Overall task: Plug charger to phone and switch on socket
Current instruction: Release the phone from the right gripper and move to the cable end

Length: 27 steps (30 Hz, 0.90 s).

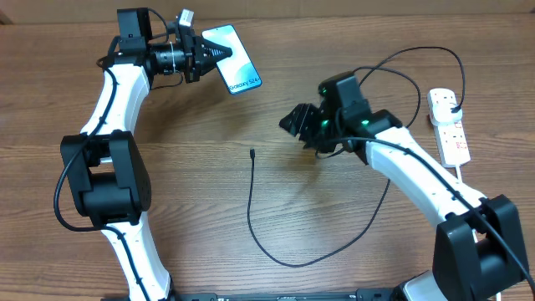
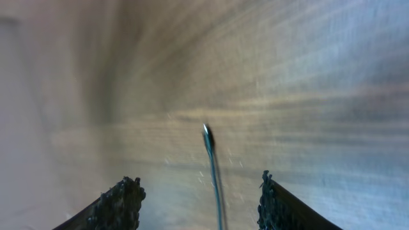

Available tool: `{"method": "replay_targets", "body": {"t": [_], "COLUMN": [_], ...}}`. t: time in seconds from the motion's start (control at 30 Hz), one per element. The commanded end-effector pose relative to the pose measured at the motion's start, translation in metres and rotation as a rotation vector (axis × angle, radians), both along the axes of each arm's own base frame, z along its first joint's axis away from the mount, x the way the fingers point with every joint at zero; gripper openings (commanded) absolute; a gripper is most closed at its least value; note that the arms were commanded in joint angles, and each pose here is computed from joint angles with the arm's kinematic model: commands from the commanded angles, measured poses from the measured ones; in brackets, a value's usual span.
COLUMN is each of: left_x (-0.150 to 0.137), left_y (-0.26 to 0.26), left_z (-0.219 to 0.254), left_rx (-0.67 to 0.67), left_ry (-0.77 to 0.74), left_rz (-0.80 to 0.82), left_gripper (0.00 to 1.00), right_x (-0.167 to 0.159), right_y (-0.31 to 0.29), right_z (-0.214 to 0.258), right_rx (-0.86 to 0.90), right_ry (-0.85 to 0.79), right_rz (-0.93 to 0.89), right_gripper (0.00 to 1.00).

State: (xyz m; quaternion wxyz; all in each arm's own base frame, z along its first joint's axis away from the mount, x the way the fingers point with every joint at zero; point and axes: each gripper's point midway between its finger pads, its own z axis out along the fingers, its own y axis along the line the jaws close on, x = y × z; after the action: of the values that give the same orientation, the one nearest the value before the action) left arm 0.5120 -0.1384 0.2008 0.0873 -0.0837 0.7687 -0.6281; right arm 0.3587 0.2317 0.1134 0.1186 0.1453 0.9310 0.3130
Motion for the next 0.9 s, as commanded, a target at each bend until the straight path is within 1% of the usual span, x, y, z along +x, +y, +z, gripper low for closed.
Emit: {"method": "replay_targets", "body": {"t": [0.0, 0.13, 0.2, 0.27, 0.47, 0.6, 0.87], "left_x": [-0.005, -0.004, -0.004, -0.005, -0.004, 0.0, 0.005], "left_y": [-0.003, -0.002, -0.002, -0.002, -0.002, 0.005, 0.026], "left_z": [0.012, 0.011, 0.011, 0.011, 0.011, 0.009, 0.009], "left_rx": [-0.05, -0.05, -0.051, -0.051, -0.052, -0.053, -0.053], "left_ry": [0.045, 0.056, 0.056, 0.056, 0.061, 0.113, 0.115], "left_rz": [-0.023, -0.019, -0.019, -0.019, -0.018, 0.02, 0.063], "left_gripper": [0.04, 0.04, 0.04, 0.04, 0.04, 0.04, 0.04], "right_x": [-0.01, -0.023, -0.027, -0.031, -0.036, -0.038, -0.038], "right_y": [0.008, 0.015, 0.02, 0.024, 0.025, 0.026, 0.051], "right_z": [0.0, -0.019, -0.021, -0.022, -0.035, -0.051, -0.046], "right_rx": [-0.053, -0.082, -0.085, -0.087, -0.112, -0.121, -0.095], "right_ry": [-0.017, 0.046, 0.051, 0.053, 0.087, 0.134, 0.069], "right_rz": [0.063, 0.093, 0.108, 0.119, 0.123, 0.116, 0.159], "right_gripper": [0.61, 0.59, 0.57, 0.57, 0.56, 0.55, 0.52]}}
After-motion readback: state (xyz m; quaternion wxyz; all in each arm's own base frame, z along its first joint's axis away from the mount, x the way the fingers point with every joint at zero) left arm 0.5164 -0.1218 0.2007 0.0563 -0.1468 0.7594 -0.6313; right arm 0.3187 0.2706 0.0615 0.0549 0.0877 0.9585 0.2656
